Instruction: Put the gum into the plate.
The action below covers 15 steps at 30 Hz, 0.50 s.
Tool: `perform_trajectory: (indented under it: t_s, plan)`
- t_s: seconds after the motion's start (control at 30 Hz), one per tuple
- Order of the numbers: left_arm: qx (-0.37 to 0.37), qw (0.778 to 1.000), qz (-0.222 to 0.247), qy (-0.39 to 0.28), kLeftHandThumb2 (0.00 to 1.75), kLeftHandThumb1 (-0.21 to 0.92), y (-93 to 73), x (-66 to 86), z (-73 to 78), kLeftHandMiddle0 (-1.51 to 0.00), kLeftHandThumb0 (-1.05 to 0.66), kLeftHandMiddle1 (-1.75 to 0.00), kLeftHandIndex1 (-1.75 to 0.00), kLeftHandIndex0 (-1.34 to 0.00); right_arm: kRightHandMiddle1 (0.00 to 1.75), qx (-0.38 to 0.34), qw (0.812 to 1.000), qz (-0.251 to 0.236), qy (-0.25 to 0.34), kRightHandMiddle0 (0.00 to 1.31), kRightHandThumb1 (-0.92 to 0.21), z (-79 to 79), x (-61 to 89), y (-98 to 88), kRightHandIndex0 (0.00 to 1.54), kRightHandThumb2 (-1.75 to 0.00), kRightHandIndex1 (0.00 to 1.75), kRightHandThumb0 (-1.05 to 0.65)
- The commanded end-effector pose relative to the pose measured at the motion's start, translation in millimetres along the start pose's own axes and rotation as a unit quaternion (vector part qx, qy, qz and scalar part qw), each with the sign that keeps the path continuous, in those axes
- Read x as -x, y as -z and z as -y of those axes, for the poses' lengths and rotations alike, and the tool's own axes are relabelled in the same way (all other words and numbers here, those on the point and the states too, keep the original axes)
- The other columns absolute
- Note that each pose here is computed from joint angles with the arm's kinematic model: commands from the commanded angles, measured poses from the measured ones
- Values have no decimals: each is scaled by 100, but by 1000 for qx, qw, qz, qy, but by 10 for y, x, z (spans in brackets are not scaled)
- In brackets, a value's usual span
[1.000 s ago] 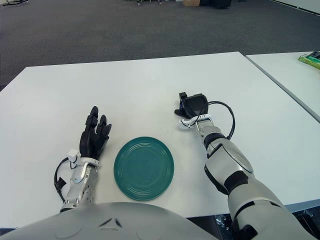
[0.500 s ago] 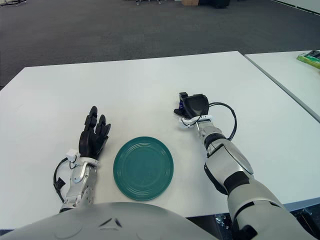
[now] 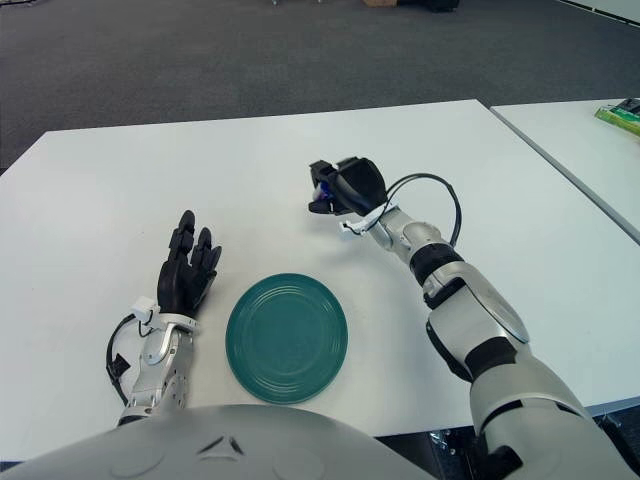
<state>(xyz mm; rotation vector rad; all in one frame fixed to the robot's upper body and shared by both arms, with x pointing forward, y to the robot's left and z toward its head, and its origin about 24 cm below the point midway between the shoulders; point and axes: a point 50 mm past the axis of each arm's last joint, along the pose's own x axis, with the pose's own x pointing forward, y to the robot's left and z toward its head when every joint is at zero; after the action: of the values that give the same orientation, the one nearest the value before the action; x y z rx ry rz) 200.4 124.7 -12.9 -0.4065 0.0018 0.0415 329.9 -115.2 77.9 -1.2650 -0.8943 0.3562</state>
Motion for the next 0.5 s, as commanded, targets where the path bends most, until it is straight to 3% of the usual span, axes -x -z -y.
perform_trajectory:
  t_s: [0.0, 0.23, 0.47]
  plan:
    - [39, 997, -59, -32, 0, 89, 247, 151, 1, 0, -85, 0, 0, 0, 175, -1, 994, 108, -26, 101, -89, 127, 75, -302, 128, -66, 175, -47]
    - [19, 998, -57, -36, 1, 91, 264, 154, -53, 0, -89, 0, 0, 0, 175, -19, 980, 183, -74, 99, -87, 128, 192, -678, 125, -71, 175, -46]
    - [26, 997, -56, -36, 3, 92, 277, 156, -89, 0, -92, 0, 0, 0, 175, -6, 964, 250, -89, 98, -87, 260, 232, -972, 124, -72, 175, -46]
